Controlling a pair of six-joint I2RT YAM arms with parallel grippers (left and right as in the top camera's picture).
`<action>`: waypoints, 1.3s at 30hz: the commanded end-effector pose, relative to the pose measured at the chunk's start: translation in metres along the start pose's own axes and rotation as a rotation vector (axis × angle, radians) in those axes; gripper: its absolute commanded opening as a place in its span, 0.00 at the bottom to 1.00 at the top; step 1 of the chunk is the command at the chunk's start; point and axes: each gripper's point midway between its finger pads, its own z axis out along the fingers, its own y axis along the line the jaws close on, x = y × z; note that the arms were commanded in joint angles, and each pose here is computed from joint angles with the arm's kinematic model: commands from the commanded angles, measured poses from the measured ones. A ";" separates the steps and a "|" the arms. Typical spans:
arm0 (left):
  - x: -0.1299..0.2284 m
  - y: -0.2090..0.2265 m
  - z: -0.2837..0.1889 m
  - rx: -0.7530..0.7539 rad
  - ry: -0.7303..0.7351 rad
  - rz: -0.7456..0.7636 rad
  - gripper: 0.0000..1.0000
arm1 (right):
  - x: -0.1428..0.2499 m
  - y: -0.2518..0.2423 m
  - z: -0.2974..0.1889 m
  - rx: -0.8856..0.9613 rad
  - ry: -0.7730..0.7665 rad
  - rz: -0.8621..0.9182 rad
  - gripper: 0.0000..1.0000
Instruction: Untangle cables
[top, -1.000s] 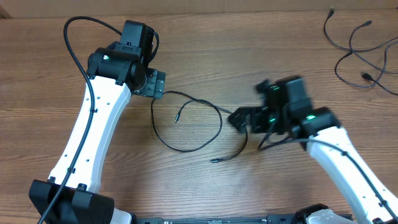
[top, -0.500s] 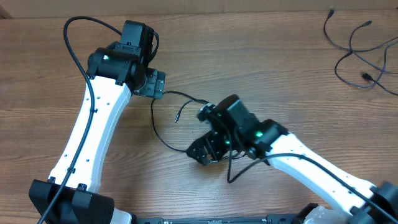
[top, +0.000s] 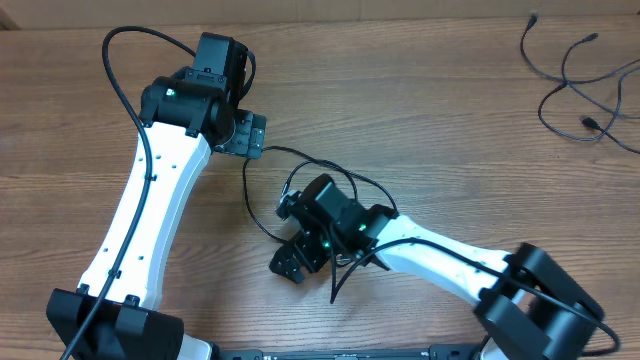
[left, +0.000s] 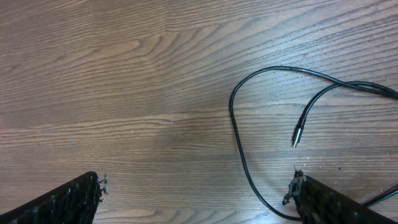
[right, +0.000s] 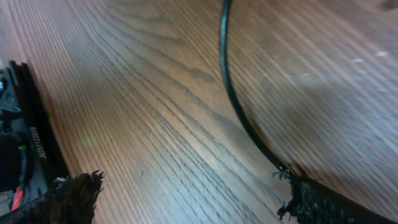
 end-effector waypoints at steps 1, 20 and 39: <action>0.001 0.001 0.003 -0.013 0.006 0.017 1.00 | 0.002 0.001 0.014 -0.002 0.009 -0.019 1.00; 0.001 0.001 0.003 -0.013 0.006 0.017 0.99 | -0.026 -0.026 0.031 0.115 -0.115 -0.115 1.00; 0.001 0.001 0.003 -0.013 0.006 0.017 1.00 | -0.020 -0.033 0.052 0.099 -0.101 -0.112 0.09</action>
